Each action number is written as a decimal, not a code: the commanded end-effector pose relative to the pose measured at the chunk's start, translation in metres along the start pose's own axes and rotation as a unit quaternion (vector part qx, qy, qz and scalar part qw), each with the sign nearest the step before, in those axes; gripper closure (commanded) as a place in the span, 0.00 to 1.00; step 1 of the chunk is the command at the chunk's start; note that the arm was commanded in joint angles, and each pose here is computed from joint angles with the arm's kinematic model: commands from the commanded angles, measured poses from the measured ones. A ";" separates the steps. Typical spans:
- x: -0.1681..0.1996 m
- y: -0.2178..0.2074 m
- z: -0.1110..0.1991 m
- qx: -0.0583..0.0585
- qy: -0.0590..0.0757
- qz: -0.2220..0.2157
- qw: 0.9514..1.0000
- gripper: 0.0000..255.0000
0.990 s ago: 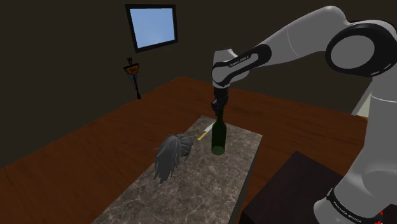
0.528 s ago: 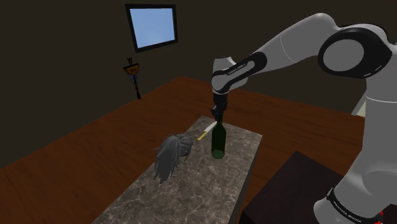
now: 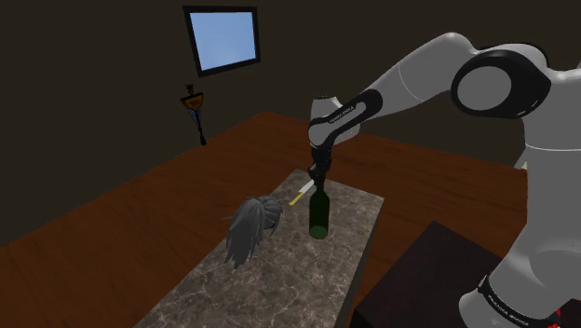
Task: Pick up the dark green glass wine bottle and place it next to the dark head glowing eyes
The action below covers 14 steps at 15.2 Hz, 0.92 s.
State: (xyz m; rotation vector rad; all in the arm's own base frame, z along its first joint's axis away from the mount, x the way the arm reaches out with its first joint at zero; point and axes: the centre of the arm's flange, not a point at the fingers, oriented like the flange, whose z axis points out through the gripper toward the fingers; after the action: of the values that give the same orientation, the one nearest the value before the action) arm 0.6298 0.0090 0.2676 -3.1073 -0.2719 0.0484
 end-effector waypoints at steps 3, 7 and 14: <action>0.000 0.000 0.021 0.000 0.000 0.000 1.000 1.00; 0.000 0.001 0.037 0.000 0.000 0.000 1.000 1.00; 0.000 0.001 0.037 0.000 0.000 0.000 1.000 0.00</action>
State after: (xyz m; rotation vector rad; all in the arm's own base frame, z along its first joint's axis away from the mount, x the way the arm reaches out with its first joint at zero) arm 0.6286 0.0089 0.2309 -3.1074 -0.2718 0.0475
